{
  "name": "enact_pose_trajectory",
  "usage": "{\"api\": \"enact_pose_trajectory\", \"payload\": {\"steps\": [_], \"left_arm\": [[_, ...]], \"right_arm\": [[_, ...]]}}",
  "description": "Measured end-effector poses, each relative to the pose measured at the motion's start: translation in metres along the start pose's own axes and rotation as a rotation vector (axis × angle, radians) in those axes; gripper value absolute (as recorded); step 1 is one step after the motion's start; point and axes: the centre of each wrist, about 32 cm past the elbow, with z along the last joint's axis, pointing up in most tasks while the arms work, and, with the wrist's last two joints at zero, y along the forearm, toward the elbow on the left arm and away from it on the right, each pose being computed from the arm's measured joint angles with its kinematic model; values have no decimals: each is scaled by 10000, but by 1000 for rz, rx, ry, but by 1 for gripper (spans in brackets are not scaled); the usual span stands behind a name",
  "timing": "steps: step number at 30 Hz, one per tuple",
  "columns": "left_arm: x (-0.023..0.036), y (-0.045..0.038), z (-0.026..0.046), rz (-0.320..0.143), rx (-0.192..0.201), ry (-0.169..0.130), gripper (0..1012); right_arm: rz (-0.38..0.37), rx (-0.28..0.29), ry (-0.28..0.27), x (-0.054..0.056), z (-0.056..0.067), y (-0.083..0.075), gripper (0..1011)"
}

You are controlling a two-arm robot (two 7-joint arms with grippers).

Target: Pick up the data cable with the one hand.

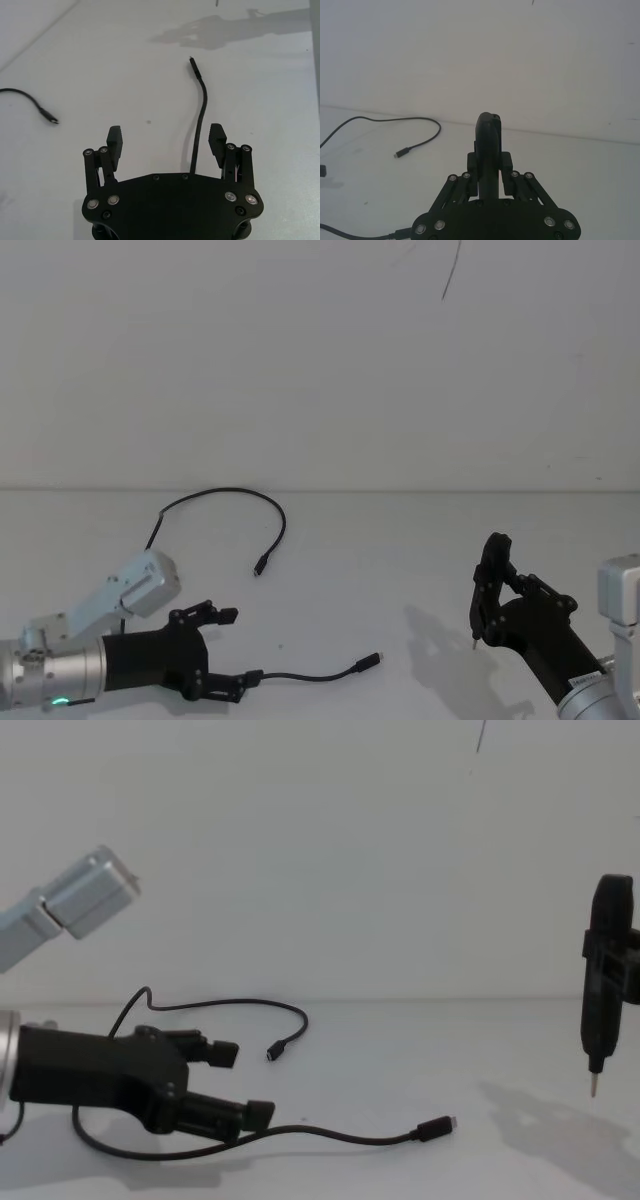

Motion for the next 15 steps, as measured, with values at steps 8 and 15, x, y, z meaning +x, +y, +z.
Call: {"api": "enact_pose_trajectory", "payload": {"steps": [8,15], "left_arm": [[24,-96,-31,-37,7,5,1001],[37,-189,-51,-71,11,9,1001]], "right_arm": [[0,0,0,0,0,0,269],[0,0,0,0,0,0,269]]}}
